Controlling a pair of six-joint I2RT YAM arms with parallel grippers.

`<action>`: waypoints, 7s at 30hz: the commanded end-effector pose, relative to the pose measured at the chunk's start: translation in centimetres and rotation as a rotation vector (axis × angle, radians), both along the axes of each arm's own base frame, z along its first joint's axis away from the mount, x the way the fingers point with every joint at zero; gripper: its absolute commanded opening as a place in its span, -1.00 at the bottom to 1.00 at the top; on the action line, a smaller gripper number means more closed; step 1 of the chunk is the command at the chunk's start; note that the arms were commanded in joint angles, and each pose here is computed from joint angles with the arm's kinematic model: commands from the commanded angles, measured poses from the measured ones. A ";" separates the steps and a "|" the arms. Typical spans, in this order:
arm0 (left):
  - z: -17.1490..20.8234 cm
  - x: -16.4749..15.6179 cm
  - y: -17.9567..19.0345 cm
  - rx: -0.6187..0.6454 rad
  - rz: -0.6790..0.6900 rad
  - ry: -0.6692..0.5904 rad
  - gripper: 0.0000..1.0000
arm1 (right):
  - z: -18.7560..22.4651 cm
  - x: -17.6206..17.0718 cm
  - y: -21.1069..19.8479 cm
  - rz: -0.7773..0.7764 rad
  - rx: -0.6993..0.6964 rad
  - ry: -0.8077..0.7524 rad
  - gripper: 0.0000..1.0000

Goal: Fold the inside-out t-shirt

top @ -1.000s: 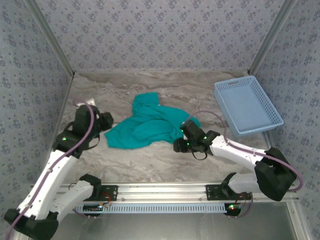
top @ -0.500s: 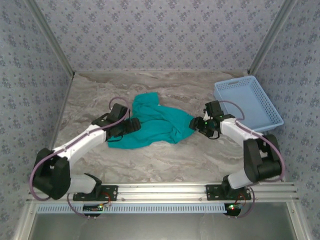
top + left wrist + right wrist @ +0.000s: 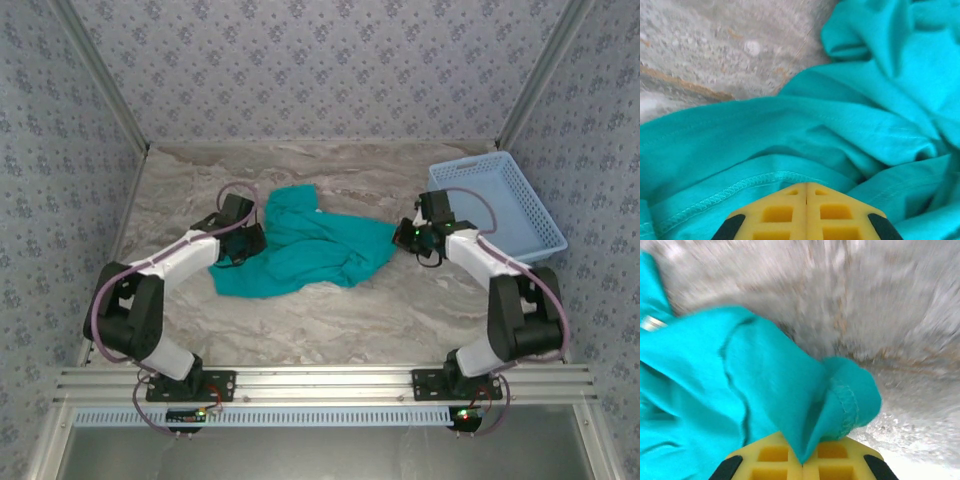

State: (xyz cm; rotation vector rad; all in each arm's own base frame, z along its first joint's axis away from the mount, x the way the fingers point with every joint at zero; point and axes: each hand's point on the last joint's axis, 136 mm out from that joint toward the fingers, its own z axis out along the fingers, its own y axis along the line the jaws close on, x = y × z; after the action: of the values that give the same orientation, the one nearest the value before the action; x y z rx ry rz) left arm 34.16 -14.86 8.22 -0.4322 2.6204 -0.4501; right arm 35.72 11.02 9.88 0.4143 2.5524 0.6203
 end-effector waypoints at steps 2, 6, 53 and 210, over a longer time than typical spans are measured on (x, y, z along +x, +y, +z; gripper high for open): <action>4.3 0.3 -2.3 -0.104 -0.100 -0.060 -0.07 | 6.5 0.2 -3.0 -0.102 -0.075 -0.122 -1.00; 2.7 -0.9 -4.3 -0.130 -0.148 -0.020 0.34 | 10.1 -0.9 -5.1 -0.199 -0.126 -0.177 -1.00; 29.3 -5.1 6.4 -0.005 -0.001 -0.734 -1.00 | 32.4 -5.5 -6.8 -0.257 -0.136 -0.711 -1.00; -3.4 2.1 4.1 0.272 -0.089 0.080 0.33 | -5.0 13.5 7.1 0.138 -0.157 0.031 0.07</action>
State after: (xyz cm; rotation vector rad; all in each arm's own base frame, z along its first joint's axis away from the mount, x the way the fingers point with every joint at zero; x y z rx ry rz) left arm 36.57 -11.55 5.44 -0.2309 2.7164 -0.1161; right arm 47.33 18.47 4.59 0.1084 2.6851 0.4530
